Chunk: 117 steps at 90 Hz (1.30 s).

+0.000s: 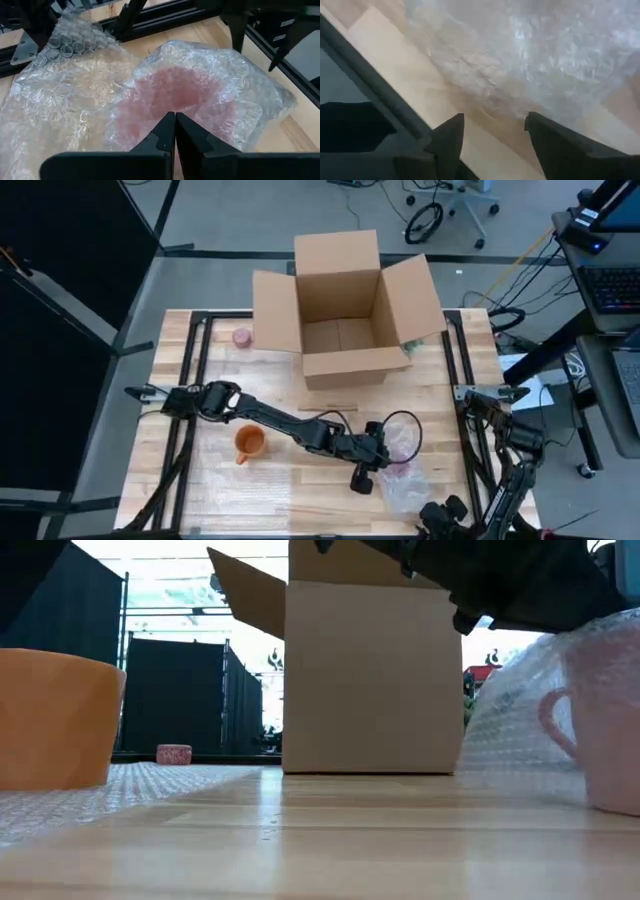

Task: Wrap mug
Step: Wrap the pink cup with the bubble wrap

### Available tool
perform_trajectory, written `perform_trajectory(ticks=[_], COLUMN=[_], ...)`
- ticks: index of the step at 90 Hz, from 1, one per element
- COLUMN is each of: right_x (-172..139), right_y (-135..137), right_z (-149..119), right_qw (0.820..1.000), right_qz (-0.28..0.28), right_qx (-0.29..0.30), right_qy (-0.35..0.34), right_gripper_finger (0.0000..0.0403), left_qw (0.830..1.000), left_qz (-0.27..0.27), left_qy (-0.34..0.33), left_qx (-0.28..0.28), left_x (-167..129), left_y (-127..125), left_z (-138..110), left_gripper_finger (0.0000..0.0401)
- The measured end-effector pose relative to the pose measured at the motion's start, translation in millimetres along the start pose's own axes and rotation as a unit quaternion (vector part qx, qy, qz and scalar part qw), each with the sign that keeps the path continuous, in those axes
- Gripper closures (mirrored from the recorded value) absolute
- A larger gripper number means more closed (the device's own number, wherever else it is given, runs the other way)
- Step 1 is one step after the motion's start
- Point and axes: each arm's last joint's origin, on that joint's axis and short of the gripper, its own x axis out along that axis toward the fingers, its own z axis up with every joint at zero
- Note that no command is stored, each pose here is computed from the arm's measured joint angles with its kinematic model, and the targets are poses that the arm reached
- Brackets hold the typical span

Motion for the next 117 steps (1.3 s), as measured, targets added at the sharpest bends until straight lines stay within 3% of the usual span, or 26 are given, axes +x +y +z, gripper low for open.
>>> perform_trajectory(ticks=[30, 53, 67, 79, 96, 117], right_x=[-9, -3, -1, 10, 4, -34], right_y=[-6, -14, -14, -13, -9, -10], right_z=[0, 10, 14, 17, 18, 32], right_qw=[0.997, 0.995, 0.993, 0.995, 0.995, 0.989], right_qz=[0.028, -0.040, -0.042, -0.034, -0.024, -0.013], right_qx=[-0.005, -0.038, -0.039, -0.026, -0.046, -0.064], right_qy=[-0.065, -0.088, -0.100, -0.095, -0.087, -0.134], right_gripper_finger=[0.0212, 0.0227, 0.0245, 0.0284, 0.0388, 0.0401], left_qw=[1.000, 1.000, 1.000, 1.000, 1.000, 1.000], left_qz=[-0.003, -0.003, -0.003, -0.003, -0.004, -0.005], left_qy=[0.000, 0.000, -0.001, 0.000, -0.001, 0.000], left_qx=[0.000, 0.000, 0.001, 0.001, 0.001, 0.012], left_x=[0, 0, 0, 0, 0, 0], left_y=[-1, -1, -1, -1, -1, -4], left_z=[0, 0, 0, 0, 0, 0], left_gripper_finger=[0.0401, 0.0401, 0.0401, 0.0401, 0.0401, 0.0401])
